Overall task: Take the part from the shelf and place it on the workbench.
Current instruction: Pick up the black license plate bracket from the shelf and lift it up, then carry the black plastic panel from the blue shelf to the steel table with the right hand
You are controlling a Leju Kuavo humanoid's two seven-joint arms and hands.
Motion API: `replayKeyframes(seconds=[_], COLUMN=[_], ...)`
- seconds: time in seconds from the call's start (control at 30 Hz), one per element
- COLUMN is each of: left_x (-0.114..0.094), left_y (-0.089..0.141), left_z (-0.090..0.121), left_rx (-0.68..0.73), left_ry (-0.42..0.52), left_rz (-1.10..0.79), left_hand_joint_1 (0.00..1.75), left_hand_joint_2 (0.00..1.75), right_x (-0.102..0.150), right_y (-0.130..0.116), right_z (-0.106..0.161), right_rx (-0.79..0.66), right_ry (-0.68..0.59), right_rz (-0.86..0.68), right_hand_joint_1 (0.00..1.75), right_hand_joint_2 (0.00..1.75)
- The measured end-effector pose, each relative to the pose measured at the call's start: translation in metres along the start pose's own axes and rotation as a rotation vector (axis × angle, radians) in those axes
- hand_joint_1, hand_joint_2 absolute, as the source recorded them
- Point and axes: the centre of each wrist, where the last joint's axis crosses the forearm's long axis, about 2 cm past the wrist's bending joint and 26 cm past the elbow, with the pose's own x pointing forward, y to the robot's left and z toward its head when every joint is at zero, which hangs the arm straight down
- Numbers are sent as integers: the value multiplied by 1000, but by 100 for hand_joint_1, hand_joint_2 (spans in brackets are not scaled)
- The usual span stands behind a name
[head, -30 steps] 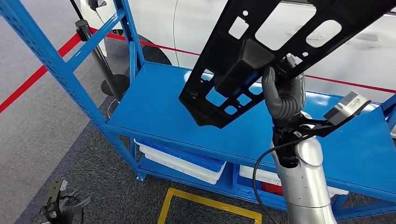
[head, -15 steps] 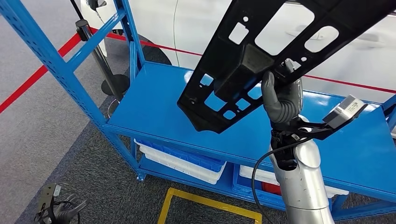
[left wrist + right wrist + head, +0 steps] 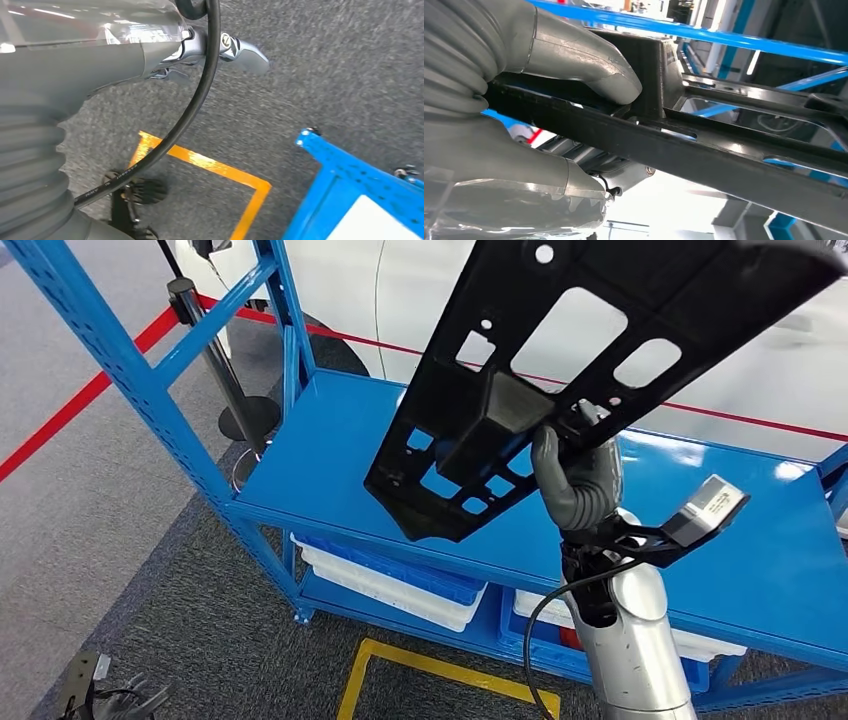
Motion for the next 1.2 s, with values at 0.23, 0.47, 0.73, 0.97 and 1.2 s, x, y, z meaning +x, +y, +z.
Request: replayKeyframes(seconds=[0.23,0.47,0.73,0.97,1.2], left_x=[-6,-14,-9,-5,-3], left_y=[26,63,100,122,132], left_z=[10,26,39,49,53], left_rx=[6,17,27,26,23], left_ry=[1,5,13,29,44], left_rz=[-36,-87,-134,-165,-180], left_hand_joint_1=[0,0,0,0,0], left_hand_joint_2=[175,175,175,175,175], right_x=[-12,-24,-31,-37,-40], right_y=[10,19,22,19,15], right_z=[7,18,19,18,12], right_rx=[9,8,2,-5,-4], right_ry=[39,58,84,99,106], right_rz=[-26,-74,-107,-120,-124], right_hand_joint_1=[175,175,175,175,175], right_hand_joint_2=[175,175,175,175,175])
